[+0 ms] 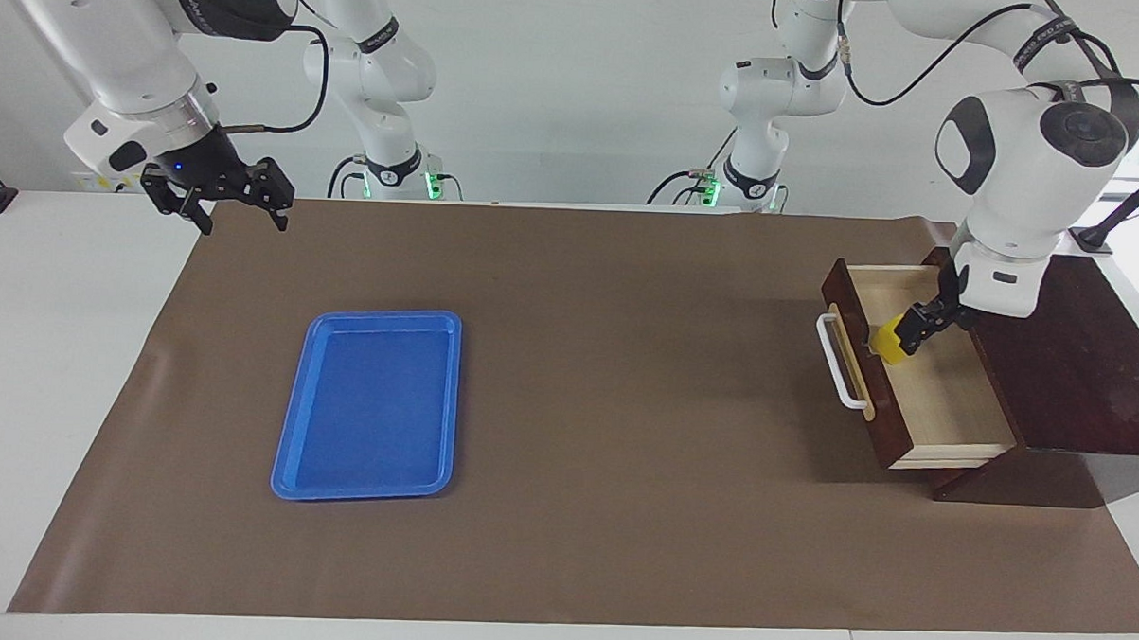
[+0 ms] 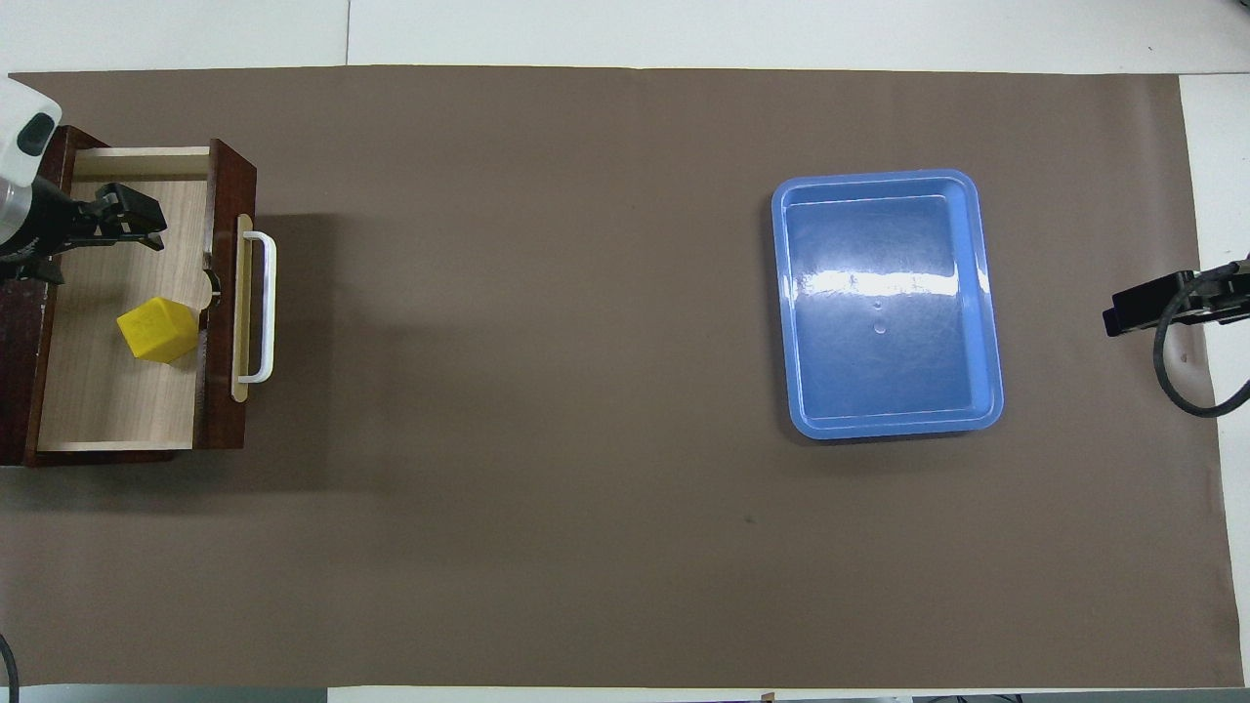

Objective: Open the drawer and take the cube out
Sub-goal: 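Reach into the open drawer and grasp the yellow cube with the left gripper, then lift the cube with the left gripper while the right gripper approaches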

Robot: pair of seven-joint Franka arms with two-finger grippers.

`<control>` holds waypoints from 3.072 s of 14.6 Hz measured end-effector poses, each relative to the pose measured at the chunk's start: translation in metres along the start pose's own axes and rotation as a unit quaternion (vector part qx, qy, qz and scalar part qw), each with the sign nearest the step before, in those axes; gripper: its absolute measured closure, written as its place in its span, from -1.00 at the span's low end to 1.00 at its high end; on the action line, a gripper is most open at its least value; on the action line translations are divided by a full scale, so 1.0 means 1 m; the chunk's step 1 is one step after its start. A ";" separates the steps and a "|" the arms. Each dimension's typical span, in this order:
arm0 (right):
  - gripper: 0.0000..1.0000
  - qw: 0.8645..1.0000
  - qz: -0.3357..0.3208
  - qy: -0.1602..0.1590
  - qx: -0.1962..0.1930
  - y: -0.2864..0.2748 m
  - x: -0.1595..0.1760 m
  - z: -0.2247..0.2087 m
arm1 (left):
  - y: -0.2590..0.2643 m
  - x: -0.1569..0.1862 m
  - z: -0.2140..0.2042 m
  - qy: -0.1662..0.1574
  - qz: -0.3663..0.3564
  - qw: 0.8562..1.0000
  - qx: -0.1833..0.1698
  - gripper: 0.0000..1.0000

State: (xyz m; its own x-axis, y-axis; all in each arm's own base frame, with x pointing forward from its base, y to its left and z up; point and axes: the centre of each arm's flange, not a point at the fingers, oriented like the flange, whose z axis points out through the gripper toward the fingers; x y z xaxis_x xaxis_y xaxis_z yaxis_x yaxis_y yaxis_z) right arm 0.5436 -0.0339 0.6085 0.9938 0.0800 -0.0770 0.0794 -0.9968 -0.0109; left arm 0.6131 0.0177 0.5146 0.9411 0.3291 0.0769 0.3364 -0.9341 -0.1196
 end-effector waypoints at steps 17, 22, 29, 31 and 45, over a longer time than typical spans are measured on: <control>-1.00 0.998 0.062 -0.009 0.004 -0.004 -0.002 0.008 | -0.020 -0.038 0.061 -0.028 -0.028 0.999 0.004 -0.10; -1.00 0.986 0.164 -0.019 0.032 -0.019 -0.004 0.016 | -0.030 -0.028 -0.017 -0.066 -0.066 0.996 0.003 -0.10; -1.00 0.931 0.349 -0.068 0.084 -0.067 -0.001 0.035 | 0.039 -0.085 -0.069 -0.101 -0.243 0.965 0.003 -0.10; -1.00 0.908 0.398 -0.091 0.095 -0.093 0.004 0.043 | 0.069 -0.101 -0.071 -0.110 -0.302 0.947 0.003 -0.10; -1.00 0.730 0.606 -0.244 0.201 -0.298 0.033 0.133 | 0.236 -0.252 -0.065 -0.108 -0.589 0.797 -0.074 -0.10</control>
State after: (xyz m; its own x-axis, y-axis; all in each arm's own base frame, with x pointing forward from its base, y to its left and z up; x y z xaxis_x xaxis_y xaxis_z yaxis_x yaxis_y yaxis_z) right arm 0.5420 0.2659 0.4769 0.1620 -0.7691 -0.6182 -0.9619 -0.2629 0.0750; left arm 0.4532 -0.2948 0.5314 -0.0363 0.9914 -0.1254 0.9988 0.0402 0.0287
